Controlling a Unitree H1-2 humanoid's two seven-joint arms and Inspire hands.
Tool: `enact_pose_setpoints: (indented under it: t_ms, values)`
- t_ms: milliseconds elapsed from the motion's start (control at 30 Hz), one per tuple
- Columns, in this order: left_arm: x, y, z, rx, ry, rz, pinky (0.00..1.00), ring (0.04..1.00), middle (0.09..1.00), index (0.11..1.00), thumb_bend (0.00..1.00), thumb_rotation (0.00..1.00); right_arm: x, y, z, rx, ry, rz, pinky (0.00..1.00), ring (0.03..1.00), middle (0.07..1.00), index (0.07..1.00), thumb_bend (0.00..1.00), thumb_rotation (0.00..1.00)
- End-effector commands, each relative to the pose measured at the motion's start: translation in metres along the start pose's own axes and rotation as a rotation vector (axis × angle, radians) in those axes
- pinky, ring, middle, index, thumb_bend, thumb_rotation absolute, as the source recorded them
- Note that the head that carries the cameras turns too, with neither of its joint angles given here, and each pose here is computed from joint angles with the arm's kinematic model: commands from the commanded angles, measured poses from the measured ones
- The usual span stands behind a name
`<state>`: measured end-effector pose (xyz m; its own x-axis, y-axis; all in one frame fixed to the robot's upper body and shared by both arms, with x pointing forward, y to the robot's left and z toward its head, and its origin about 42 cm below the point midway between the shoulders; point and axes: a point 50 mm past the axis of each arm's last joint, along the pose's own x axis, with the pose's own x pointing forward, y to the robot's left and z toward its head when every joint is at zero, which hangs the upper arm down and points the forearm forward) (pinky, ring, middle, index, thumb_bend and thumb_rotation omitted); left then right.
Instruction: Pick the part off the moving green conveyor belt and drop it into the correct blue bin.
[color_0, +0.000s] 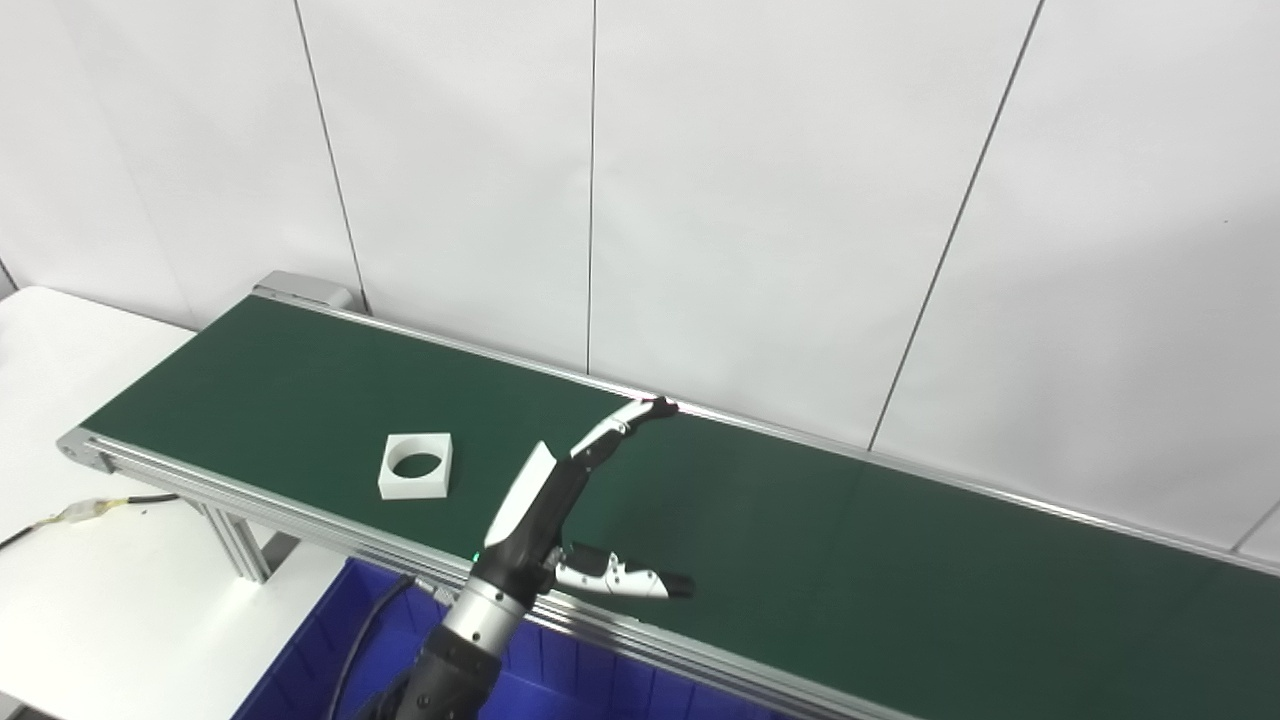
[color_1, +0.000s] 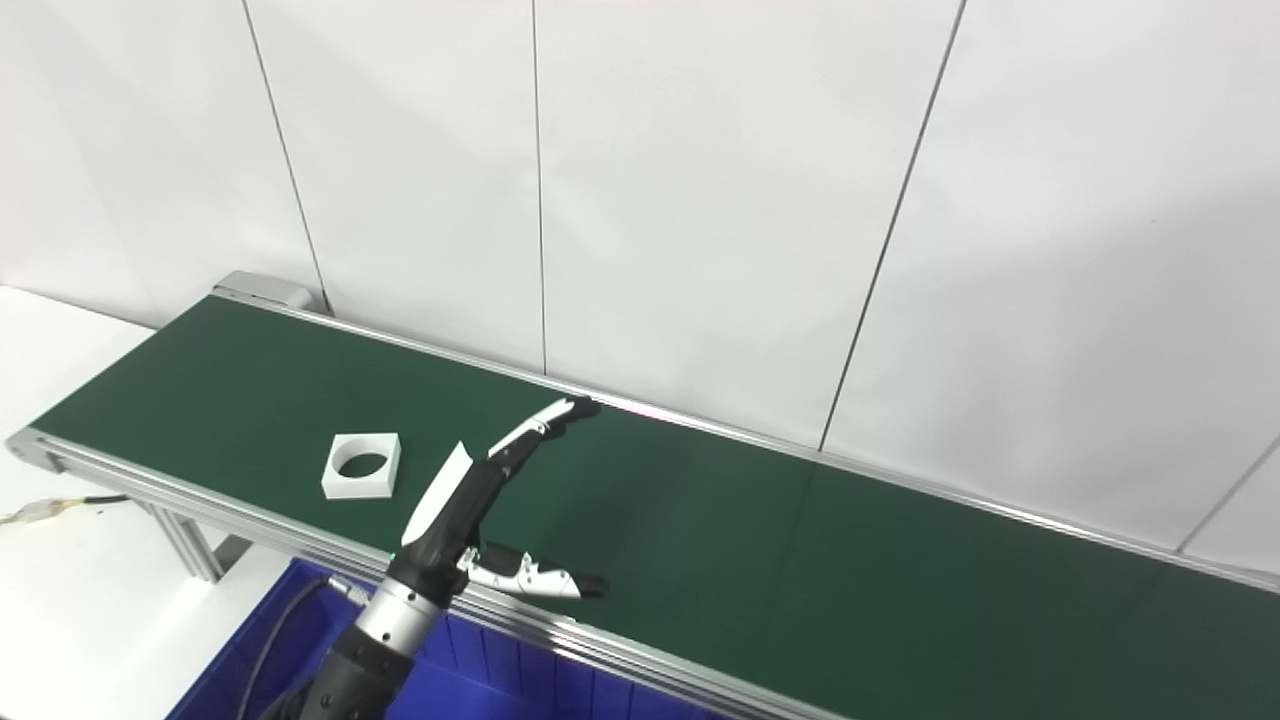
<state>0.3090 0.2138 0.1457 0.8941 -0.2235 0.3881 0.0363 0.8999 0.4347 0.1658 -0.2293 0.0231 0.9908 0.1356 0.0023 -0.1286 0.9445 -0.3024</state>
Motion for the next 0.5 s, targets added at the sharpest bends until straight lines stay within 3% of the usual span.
enact_pose_setpoints:
  t_ms: [0, 167, 333, 433, 467]
  values:
    - [0.020, 0.013, 0.005, 0.052, -0.029, 0.015, 0.93, 0.934, 0.930, 0.873, 0.81, 0.21, 0.004, -0.002, 0.010, 0.020, -0.083, -0.009, 0.81, 0.878, 0.891, 0.855, 1.00, 0.31]
    - [0.032, 0.026, 0.002, 0.101, 0.014, 0.025, 0.95, 0.951, 0.945, 0.891, 0.81, 0.17, 0.005, -0.003, 0.010, 0.025, -0.085, -0.010, 0.81, 0.878, 0.891, 0.852, 1.00, 0.29]
    - [0.041, 0.036, 0.002, 0.178, 0.085, 0.006, 0.92, 0.959, 0.966, 0.904, 0.82, 0.23, 0.007, -0.003, 0.010, 0.019, -0.087, -0.012, 0.80, 0.866, 0.882, 0.844, 1.00, 0.29]
    - [0.045, 0.039, 0.000, 0.189, 0.127, 0.001, 0.93, 0.968, 0.975, 0.913, 0.82, 0.19, 0.009, -0.003, 0.010, 0.018, -0.090, -0.008, 0.80, 0.867, 0.881, 0.845, 1.00, 0.30]
    - [0.046, 0.040, -0.001, 0.191, 0.141, 0.001, 0.93, 0.974, 0.981, 0.919, 0.81, 0.13, 0.009, -0.003, 0.011, 0.016, -0.091, -0.008, 0.80, 0.866, 0.881, 0.844, 1.00, 0.30]
